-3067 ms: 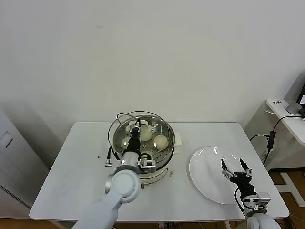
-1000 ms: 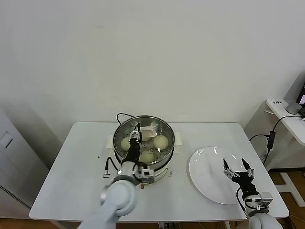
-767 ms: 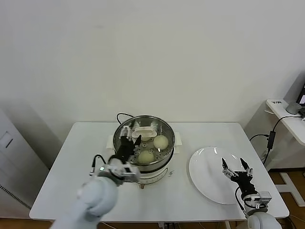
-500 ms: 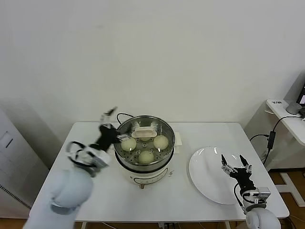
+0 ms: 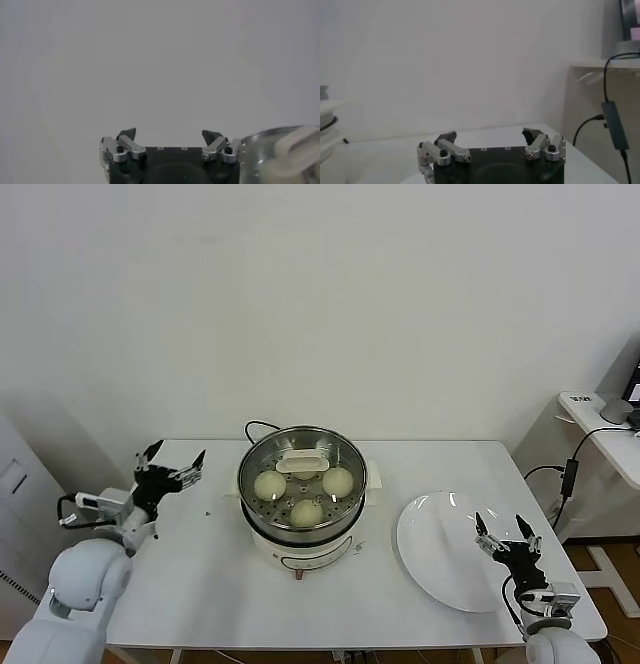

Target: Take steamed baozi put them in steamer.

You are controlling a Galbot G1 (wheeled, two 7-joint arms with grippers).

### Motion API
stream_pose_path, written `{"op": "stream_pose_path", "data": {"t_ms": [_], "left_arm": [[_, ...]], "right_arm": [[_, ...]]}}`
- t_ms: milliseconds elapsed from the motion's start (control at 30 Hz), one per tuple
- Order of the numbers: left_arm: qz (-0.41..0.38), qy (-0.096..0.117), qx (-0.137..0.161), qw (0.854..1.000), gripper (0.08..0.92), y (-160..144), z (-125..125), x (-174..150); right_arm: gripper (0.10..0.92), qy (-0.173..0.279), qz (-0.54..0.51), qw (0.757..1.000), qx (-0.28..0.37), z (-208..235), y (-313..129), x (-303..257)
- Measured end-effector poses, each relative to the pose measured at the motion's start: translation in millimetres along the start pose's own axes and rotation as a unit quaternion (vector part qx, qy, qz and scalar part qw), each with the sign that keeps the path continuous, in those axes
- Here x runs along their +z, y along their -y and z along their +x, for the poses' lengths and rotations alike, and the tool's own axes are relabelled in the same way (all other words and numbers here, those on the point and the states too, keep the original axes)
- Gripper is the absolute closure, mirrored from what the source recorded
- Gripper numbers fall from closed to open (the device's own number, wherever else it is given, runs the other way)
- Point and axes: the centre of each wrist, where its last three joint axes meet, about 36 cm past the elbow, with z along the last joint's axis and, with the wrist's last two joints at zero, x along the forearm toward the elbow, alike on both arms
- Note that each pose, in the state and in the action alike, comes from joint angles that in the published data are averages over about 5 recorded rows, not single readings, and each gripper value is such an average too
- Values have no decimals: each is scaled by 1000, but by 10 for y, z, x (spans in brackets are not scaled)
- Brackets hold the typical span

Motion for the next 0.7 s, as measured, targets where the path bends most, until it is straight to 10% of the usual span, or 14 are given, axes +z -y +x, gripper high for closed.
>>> {"op": "stream_pose_path", "data": {"t_ms": [700], "left_arm": [[76,-67,-6,995,177,63,24,688]], "right_arm": [[200,-29,11,1000,-1,33,6,-30]]}}
